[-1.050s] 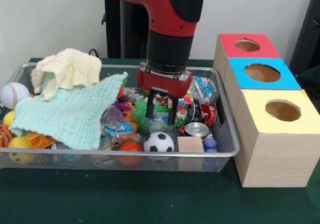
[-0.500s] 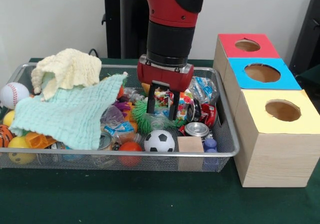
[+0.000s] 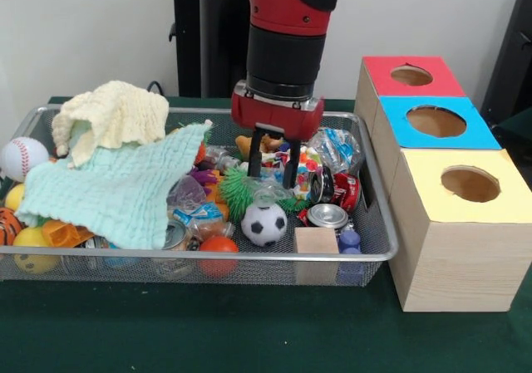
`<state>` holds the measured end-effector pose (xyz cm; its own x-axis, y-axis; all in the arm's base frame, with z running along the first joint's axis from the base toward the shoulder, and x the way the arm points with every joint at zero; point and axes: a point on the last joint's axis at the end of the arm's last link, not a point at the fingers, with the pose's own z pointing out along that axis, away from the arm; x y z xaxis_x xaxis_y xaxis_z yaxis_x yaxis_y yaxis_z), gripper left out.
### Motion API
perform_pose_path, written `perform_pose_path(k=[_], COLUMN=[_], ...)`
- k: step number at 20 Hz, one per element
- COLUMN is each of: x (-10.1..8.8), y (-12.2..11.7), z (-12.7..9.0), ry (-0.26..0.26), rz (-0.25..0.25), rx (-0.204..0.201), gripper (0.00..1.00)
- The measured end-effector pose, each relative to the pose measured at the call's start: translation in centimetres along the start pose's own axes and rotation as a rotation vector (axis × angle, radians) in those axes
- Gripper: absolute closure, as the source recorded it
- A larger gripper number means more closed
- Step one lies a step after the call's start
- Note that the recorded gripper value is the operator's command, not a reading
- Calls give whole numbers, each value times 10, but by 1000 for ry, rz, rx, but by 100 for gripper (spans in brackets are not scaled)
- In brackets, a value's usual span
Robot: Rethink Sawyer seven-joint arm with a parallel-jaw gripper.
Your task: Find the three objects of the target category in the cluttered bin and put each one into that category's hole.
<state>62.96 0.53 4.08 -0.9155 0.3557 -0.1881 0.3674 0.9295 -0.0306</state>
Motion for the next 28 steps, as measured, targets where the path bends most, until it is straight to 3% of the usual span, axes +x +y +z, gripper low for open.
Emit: perform_pose_path(k=[18, 28], x=[55, 78], y=[1, 12], z=[-25, -45], ry=[90, 78], rz=[19, -7], rx=[-39, -40], gripper=[100, 100])
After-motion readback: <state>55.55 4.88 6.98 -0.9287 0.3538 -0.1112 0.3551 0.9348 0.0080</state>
